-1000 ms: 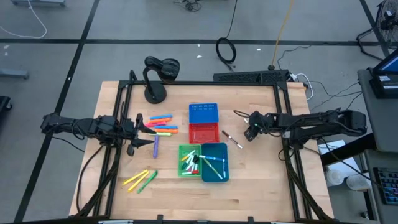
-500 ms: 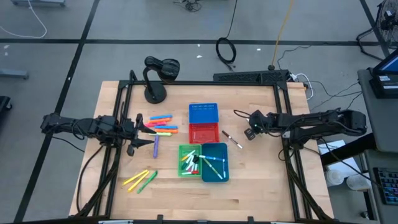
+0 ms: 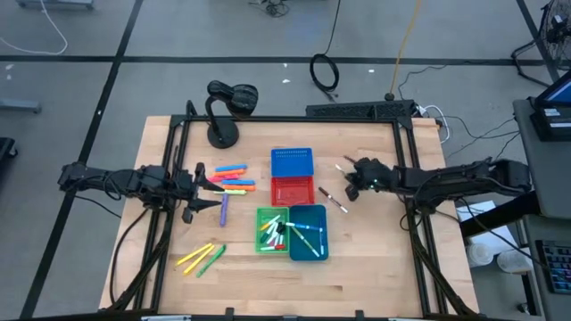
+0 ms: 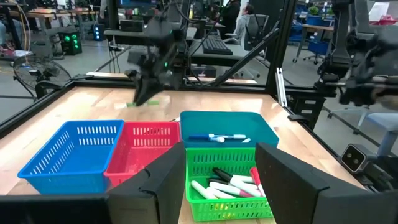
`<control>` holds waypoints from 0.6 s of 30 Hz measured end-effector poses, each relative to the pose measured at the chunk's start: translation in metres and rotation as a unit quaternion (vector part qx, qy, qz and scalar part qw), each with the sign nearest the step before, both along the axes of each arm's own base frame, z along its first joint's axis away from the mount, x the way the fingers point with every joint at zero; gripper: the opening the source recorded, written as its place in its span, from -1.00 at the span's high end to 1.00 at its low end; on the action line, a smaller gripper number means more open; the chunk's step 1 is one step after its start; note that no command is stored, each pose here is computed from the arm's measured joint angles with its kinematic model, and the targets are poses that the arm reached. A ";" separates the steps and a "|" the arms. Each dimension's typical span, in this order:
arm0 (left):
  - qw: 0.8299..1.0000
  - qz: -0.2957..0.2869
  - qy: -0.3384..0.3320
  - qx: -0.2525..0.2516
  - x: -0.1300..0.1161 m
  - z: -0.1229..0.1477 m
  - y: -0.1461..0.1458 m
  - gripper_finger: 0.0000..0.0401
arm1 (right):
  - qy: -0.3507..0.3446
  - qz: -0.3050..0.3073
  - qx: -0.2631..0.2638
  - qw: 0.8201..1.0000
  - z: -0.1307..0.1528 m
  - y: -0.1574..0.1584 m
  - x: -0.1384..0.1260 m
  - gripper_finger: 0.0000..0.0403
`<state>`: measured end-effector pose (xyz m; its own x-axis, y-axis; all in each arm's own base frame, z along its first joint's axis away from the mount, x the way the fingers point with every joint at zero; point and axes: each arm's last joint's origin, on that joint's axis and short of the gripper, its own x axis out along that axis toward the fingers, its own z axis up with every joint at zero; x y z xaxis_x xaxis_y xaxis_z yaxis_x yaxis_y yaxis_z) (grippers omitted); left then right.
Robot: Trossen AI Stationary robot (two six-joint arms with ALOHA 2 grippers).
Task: Pick & Place Markers
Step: Put the light green marker pen into the dark blue bin
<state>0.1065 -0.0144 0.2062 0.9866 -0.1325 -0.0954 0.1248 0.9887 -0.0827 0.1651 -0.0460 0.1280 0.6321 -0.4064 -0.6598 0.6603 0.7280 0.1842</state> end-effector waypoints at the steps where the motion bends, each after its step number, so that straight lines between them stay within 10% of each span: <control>1: 1.000 0.000 0.000 0.000 0.000 0.000 0.000 0.01 | -0.032 0.011 -0.010 0.999 0.007 0.001 0.004 0.91; 18: 1.000 0.002 0.000 0.000 0.000 0.000 0.000 0.01 | -0.319 0.231 -0.017 0.919 0.054 0.100 0.052 0.91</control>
<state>0.1065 -0.0143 0.2063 0.9871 -0.1286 -0.0953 0.1209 0.9892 -0.0824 0.2174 0.0540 0.1818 0.9961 -0.0105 -0.0873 0.0446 0.9164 0.3978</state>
